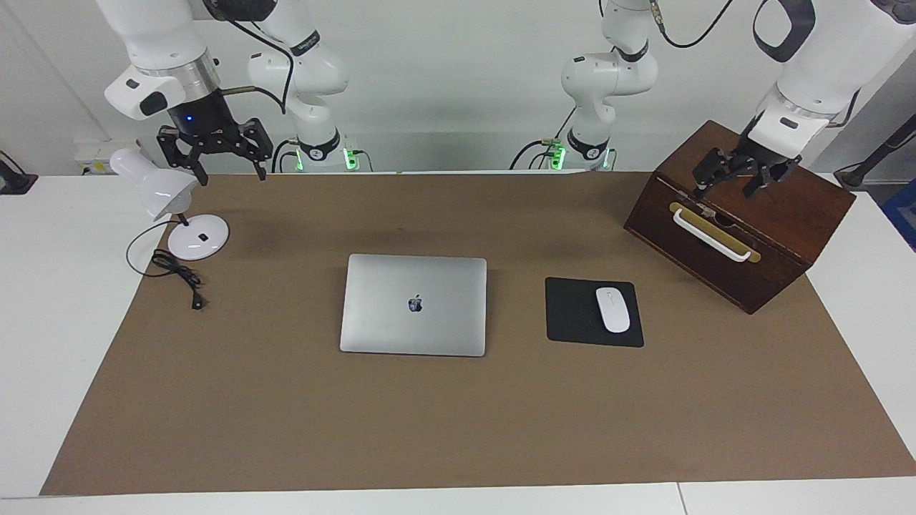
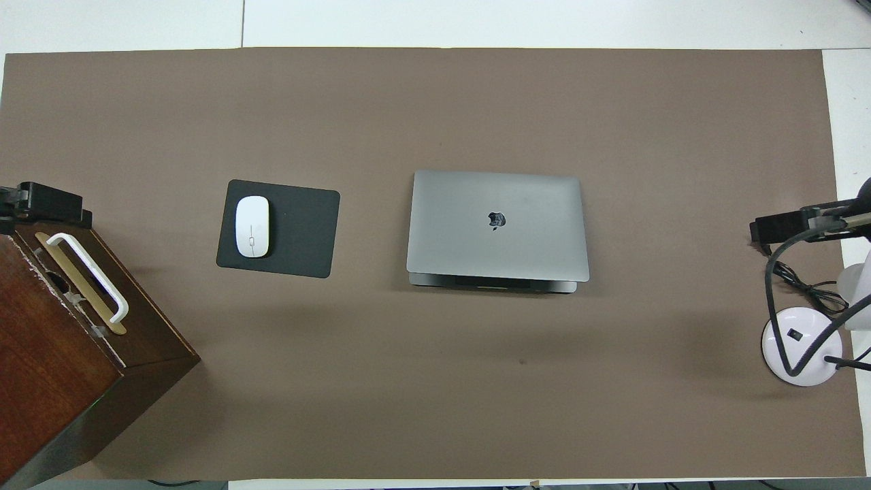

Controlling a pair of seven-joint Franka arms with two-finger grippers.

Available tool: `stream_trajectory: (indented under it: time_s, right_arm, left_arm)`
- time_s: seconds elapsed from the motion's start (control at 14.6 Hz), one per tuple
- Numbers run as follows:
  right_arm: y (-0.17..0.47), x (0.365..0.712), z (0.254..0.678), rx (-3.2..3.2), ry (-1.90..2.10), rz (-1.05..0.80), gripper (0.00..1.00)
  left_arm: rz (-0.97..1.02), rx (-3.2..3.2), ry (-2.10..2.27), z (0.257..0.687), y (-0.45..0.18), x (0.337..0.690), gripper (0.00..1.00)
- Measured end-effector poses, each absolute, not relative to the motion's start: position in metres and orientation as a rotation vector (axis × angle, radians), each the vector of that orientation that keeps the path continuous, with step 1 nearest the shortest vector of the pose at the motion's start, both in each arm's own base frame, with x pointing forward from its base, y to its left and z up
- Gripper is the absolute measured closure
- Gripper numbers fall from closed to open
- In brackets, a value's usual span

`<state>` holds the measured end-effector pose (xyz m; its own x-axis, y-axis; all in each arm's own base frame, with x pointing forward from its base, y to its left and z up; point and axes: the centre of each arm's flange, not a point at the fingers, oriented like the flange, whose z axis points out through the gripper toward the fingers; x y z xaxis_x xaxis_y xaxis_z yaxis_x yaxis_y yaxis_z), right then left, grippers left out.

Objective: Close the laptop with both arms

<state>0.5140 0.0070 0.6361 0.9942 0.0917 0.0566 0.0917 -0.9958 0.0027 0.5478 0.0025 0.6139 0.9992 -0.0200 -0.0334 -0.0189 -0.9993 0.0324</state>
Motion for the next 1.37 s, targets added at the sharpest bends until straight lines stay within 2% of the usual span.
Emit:
stream_trajectory:
  time_s: [0.41, 1.37]
  right_arm:
    - [-0.014, 0.514, 0.636, 3.139, 0.131, 0.089, 0.0]
    - [-0.015, 0.511, 0.623, 3.141, 0.128, 0.045, 0.0]
  left_arm:
    - [-0.039, 3.11, 0.0, 0.615, 0.013, 0.548, 0.0]
    - [-0.025, 3.111, -0.006, 0.615, 0.01, 0.55, 0.0]
